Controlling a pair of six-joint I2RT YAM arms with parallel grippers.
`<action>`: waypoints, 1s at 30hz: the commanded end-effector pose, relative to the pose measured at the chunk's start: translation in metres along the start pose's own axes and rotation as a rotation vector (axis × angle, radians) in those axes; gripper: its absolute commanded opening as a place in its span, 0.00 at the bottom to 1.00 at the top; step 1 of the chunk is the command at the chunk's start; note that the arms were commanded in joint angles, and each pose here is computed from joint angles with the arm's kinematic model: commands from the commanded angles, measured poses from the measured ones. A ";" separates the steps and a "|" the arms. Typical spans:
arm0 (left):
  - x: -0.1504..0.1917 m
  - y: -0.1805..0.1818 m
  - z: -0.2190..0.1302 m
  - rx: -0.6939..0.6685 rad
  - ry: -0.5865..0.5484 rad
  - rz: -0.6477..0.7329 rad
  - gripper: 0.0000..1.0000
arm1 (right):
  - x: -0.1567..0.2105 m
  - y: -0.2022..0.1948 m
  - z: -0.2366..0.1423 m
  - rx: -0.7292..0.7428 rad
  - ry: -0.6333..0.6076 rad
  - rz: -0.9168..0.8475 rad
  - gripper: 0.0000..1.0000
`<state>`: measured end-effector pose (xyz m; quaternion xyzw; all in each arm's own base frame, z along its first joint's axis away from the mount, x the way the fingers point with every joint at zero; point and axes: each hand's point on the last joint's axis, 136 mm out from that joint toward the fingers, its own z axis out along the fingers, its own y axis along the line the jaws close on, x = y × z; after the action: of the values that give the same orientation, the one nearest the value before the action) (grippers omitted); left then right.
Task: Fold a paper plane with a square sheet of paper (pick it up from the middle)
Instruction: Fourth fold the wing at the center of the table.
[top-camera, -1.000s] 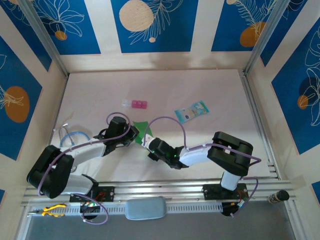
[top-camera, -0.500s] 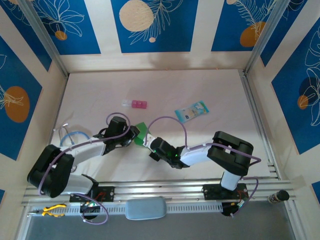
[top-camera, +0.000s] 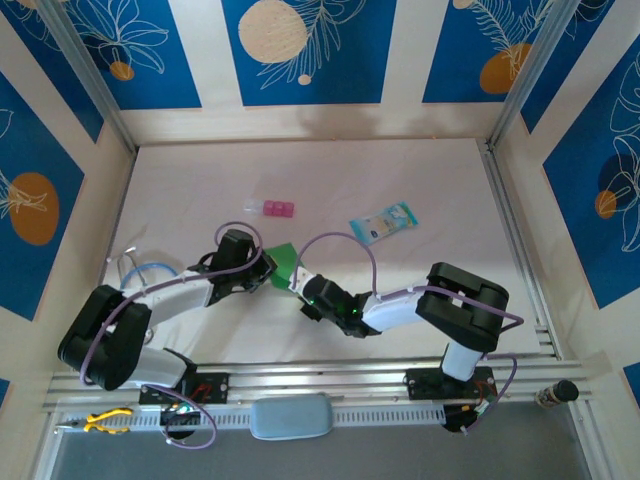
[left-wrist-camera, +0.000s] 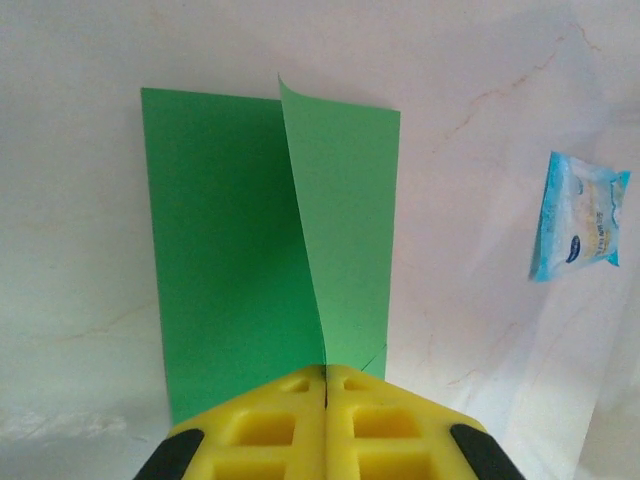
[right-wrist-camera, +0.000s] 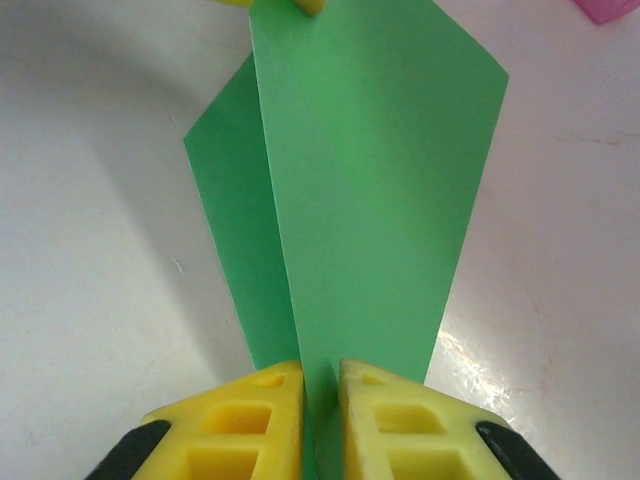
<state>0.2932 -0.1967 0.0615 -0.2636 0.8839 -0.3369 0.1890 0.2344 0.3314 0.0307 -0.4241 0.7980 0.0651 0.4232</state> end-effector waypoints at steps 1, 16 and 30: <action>-0.006 -0.014 -0.004 0.034 -0.006 -0.003 0.06 | -0.002 -0.008 -0.003 0.029 -0.008 0.025 0.17; -0.006 -0.013 -0.002 0.035 -0.001 -0.007 0.05 | -0.002 -0.010 -0.002 0.026 -0.005 0.040 0.13; -0.008 -0.017 -0.008 0.043 -0.017 0.007 0.27 | 0.001 -0.002 -0.001 -0.063 0.015 0.154 0.03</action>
<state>0.2944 -0.1987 0.0641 -0.2636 0.8820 -0.3421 0.1886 0.2371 0.3260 0.0258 -0.3989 0.8170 0.0815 0.4084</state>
